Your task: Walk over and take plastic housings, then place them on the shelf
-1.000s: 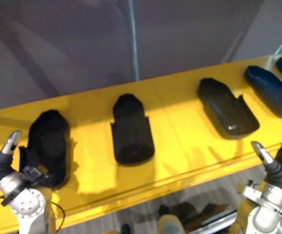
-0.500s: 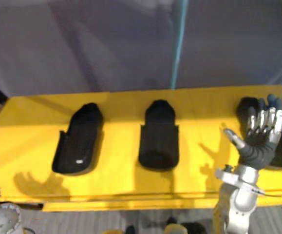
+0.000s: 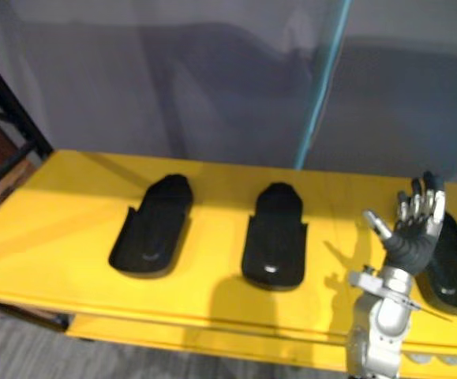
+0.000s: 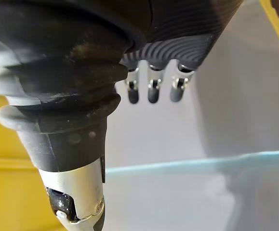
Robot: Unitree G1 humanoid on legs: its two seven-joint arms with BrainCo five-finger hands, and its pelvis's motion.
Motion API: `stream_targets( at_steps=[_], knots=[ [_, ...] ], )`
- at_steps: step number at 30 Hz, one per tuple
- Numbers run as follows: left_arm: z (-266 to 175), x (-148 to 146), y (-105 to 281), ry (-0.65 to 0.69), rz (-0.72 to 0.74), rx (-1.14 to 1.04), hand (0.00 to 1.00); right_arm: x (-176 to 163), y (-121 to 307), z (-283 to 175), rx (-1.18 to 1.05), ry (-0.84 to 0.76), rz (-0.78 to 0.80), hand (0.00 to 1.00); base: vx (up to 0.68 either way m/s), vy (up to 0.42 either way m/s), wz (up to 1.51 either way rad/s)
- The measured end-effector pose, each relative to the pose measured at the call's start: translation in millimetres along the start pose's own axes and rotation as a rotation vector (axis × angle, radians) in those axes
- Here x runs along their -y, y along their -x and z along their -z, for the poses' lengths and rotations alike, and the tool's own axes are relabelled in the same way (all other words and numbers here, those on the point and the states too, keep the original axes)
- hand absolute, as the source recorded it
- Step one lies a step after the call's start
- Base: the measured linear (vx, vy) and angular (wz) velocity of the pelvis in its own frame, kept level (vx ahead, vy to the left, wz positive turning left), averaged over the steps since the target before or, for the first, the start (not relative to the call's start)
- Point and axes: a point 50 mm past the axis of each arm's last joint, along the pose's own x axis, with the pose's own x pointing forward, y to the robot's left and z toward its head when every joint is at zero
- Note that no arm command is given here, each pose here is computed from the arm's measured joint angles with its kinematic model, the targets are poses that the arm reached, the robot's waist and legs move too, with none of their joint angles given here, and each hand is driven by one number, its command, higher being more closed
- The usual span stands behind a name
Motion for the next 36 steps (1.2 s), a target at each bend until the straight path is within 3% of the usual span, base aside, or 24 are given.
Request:
stream_targets(
  at_steps=[4, 6, 9, 10, 14, 20, 27, 36],
  knots=[
    [32.8, -21.4, -6.8, -0.085, -0.048, -0.148, 0.00, 7.5, -1.3, -2.0, 0.005, 0.019, 0.030, 0.00, 0.00, 0.000, 0.00],
    [46.7, -26.1, -6.9, -0.121, 0.002, -0.229, 0.00, 7.4, -1.5, -1.9, 0.004, 0.017, 0.033, 0.00, 0.00, 0.000, 0.00],
    [65.3, -22.9, -0.8, -0.147, 0.187, -0.342, 0.00, 7.9, -2.0, -0.1, -0.017, 0.014, 0.036, 0.00, 0.00, 0.004, -0.04],
    [72.2, -14.9, 7.0, -0.161, 0.337, -0.374, 0.00, 8.0, -1.9, 1.6, -0.033, 0.016, 0.036, 0.00, 0.00, 0.000, 0.00],
    [85.2, 12.9, 40.0, -0.141, 0.640, -0.462, 0.00, 7.0, -3.6, 1.0, -0.030, 0.031, 0.021, 0.00, 0.01, 0.006, -0.05],
    [93.4, 18.2, 54.5, -0.135, 0.734, -0.536, 0.00, 5.9, -5.8, -1.9, -0.017, 0.049, -0.004, 0.00, 0.00, 0.002, -0.19],
    [95.3, 48.2, 95.3, -0.162, 0.927, -0.545, 0.00, 11.1, -1.8, -5.6, -0.020, 0.105, -0.092, 0.00, -0.07, -0.060, 0.04],
    [98.8, 30.4, 81.3, -0.242, 0.899, -0.516, 0.00, 23.2, -9.2, -18.2, 0.044, 0.127, -0.064, 0.00, -0.06, -0.037, 0.07]
  ],
)
